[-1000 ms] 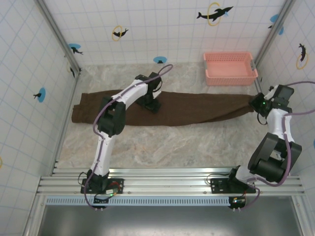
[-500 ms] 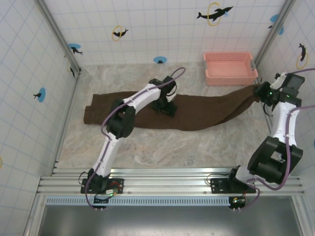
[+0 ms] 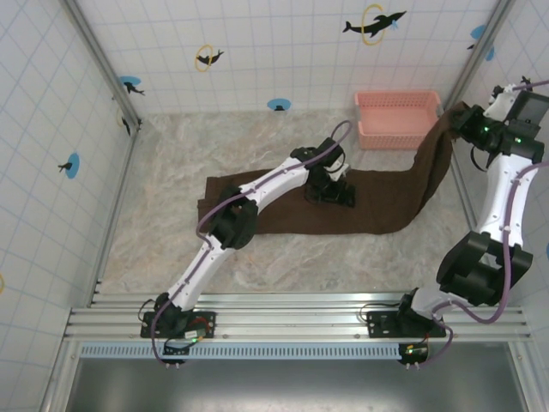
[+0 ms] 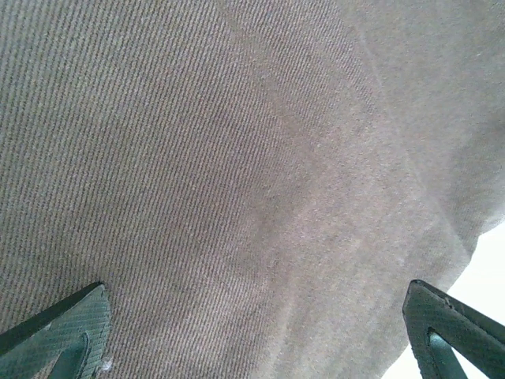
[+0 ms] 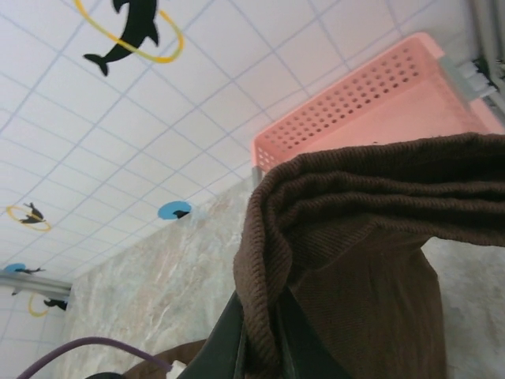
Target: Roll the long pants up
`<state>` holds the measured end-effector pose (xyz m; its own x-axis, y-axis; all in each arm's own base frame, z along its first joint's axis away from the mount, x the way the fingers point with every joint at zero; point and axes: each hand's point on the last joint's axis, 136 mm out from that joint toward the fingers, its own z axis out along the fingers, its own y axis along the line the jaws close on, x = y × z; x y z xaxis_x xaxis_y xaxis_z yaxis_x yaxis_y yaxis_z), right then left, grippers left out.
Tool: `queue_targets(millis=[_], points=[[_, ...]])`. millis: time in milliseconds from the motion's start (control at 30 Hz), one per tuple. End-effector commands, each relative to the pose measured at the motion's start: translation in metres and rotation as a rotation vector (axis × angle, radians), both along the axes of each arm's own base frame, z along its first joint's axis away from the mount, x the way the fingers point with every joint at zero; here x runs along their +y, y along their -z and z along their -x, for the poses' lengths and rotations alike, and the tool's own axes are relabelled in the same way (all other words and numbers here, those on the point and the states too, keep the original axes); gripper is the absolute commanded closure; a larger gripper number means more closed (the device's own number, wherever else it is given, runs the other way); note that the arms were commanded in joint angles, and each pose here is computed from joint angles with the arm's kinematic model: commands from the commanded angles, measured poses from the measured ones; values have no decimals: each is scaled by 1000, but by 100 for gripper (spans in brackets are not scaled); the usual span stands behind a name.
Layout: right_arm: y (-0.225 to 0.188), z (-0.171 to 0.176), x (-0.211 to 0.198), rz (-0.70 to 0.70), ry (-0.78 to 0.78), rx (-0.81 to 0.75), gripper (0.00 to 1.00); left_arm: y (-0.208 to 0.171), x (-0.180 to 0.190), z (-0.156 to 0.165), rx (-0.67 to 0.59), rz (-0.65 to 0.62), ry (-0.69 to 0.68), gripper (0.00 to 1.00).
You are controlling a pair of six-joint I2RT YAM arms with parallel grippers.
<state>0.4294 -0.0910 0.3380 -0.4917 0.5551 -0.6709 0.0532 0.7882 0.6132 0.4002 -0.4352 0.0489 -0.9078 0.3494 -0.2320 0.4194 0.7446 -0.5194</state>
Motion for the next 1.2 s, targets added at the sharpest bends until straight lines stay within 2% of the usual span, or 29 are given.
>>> queue_targets(millis=[0,67,133,200,267,333,400,533,633,800,933,1167], points=[[-33,-3,46,12,-133,-60,100,-35,5,-15,23,106,-50,3],[-44,-2,75,34,-189,-73,100,-71,27,-30,-7,150,-89,3],[-55,1,107,64,-245,-94,100,-119,69,-47,-67,182,-153,3],[-61,5,134,87,-278,-111,100,-151,138,-67,-143,138,-257,3],[-65,10,164,108,-320,-123,100,-170,213,-74,-225,29,-363,3],[-65,14,195,121,-365,-137,100,-176,292,-68,-275,-89,-482,3],[-61,17,224,133,-405,-143,100,-164,349,-51,-250,-122,-592,3],[-46,22,288,144,-502,-164,100,-113,420,-6,-128,-80,-810,3],[-32,24,337,143,-575,-182,100,-84,435,18,-62,-113,-837,3],[5,25,419,140,-715,-156,100,-68,425,28,22,-84,-794,3],[47,30,471,166,-776,-99,100,-71,430,29,-2,-116,-789,3],[132,66,553,138,-917,37,100,-67,436,29,9,-140,-775,3]])
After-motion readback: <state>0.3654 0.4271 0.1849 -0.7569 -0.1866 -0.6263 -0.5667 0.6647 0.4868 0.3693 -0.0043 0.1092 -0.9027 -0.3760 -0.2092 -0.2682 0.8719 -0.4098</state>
